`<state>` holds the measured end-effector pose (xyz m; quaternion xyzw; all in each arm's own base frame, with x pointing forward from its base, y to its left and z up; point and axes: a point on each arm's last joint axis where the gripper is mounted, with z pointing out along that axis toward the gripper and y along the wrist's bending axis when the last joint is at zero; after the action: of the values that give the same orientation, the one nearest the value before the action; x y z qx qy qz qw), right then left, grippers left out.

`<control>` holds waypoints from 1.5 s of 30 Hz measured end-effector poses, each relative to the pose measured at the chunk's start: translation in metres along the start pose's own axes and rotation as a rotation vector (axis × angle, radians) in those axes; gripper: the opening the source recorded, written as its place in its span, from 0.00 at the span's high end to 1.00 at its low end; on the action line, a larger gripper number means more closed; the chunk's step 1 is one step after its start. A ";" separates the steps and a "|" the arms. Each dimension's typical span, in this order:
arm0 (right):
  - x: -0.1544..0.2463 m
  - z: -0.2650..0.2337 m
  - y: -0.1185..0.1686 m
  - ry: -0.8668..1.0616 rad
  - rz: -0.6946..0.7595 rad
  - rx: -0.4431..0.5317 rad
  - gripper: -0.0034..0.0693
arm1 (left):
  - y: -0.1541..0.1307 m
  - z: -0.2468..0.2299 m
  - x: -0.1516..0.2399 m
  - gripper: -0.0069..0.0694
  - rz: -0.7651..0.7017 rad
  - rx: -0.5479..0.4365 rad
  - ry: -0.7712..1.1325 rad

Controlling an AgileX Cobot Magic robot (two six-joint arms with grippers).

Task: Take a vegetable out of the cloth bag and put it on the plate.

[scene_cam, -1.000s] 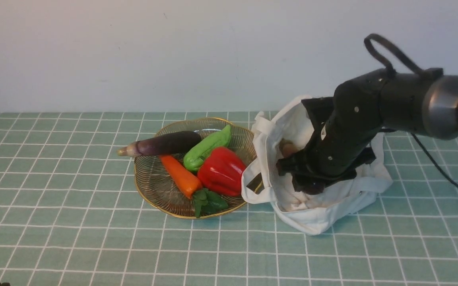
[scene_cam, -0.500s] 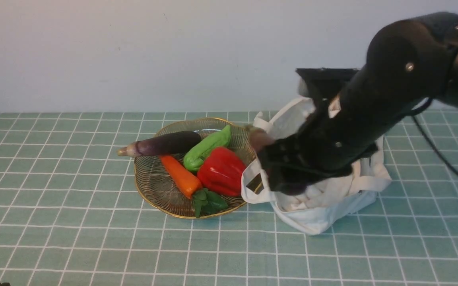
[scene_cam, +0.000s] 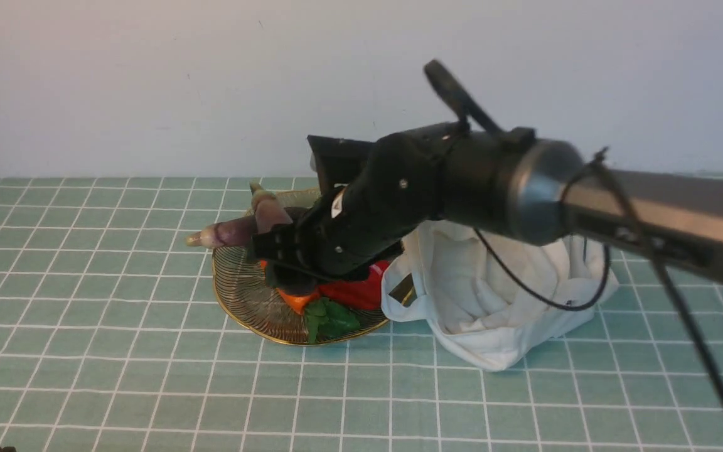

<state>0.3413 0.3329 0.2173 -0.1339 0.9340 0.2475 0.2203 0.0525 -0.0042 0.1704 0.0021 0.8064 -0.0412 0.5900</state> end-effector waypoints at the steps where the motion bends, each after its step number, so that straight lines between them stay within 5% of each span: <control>1: 0.000 0.002 -0.001 0.002 0.001 0.002 0.42 | 0.000 0.000 0.000 0.92 0.000 0.000 0.000; 7: 0.001 0.015 -0.004 0.012 0.002 0.011 0.42 | 0.000 0.000 0.000 0.92 0.000 0.000 0.000; 17: 0.005 0.014 -0.005 0.055 0.010 0.031 0.08 | 0.000 0.000 0.000 0.92 0.000 0.000 0.000; 22: -0.010 -0.025 0.006 0.052 -0.069 0.063 0.10 | 0.000 0.000 0.000 0.92 0.000 0.000 0.000; 31: -0.042 -0.170 0.033 -0.062 -0.285 0.178 0.46 | 0.000 0.000 0.000 0.92 0.000 0.000 0.000; 33: -0.043 -0.227 0.040 -0.165 -0.351 0.180 0.64 | 0.000 0.000 0.000 0.92 0.000 0.000 0.000; 38: -0.028 -0.305 0.046 -0.301 -0.387 0.129 0.89 | 0.000 0.000 0.000 0.92 0.000 0.000 0.000; 45: 0.031 -0.392 0.028 -0.407 -0.391 0.094 0.97 | 0.000 0.000 0.000 0.92 0.000 0.000 0.000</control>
<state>0.1691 0.1474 0.5195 -0.2489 0.8373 0.1786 0.4528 0.0525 -0.0042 0.1704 0.0021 0.8064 -0.0412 0.5900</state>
